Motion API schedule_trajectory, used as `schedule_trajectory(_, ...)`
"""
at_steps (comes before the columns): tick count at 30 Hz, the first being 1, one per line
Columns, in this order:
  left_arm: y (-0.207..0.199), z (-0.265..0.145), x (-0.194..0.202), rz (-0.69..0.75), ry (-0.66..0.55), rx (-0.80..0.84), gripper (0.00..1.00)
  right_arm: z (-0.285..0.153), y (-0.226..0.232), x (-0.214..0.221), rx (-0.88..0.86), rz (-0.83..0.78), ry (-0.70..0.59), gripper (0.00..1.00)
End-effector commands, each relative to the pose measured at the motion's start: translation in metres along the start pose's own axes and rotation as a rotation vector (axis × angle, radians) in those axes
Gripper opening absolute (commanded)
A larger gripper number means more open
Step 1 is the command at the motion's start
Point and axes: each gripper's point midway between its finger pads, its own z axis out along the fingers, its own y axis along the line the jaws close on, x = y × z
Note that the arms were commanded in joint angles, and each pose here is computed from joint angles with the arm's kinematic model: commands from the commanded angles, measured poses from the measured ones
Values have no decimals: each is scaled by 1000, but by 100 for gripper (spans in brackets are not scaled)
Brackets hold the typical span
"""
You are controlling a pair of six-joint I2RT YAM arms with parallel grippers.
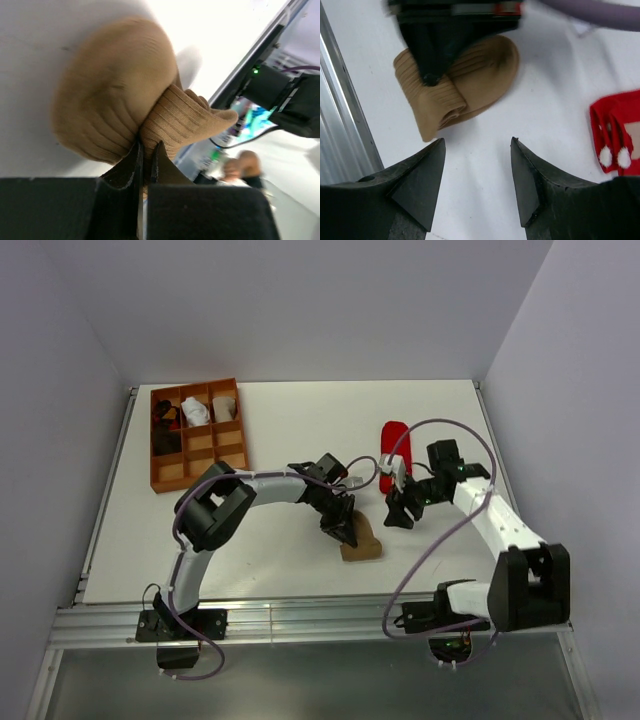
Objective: Roll the socks
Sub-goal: Roll the sock at the center of the board.
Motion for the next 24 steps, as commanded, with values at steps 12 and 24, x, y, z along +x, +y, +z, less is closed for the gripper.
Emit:
schedule_trajectory(12, 61, 6, -1, -328, 110, -143, 0, 37, 50, 15, 124, -516, -47, 67)
schedule_trajectory(24, 69, 8, -2, -338, 133, -119, 0, 71, 59, 21, 136, -638, -9, 66)
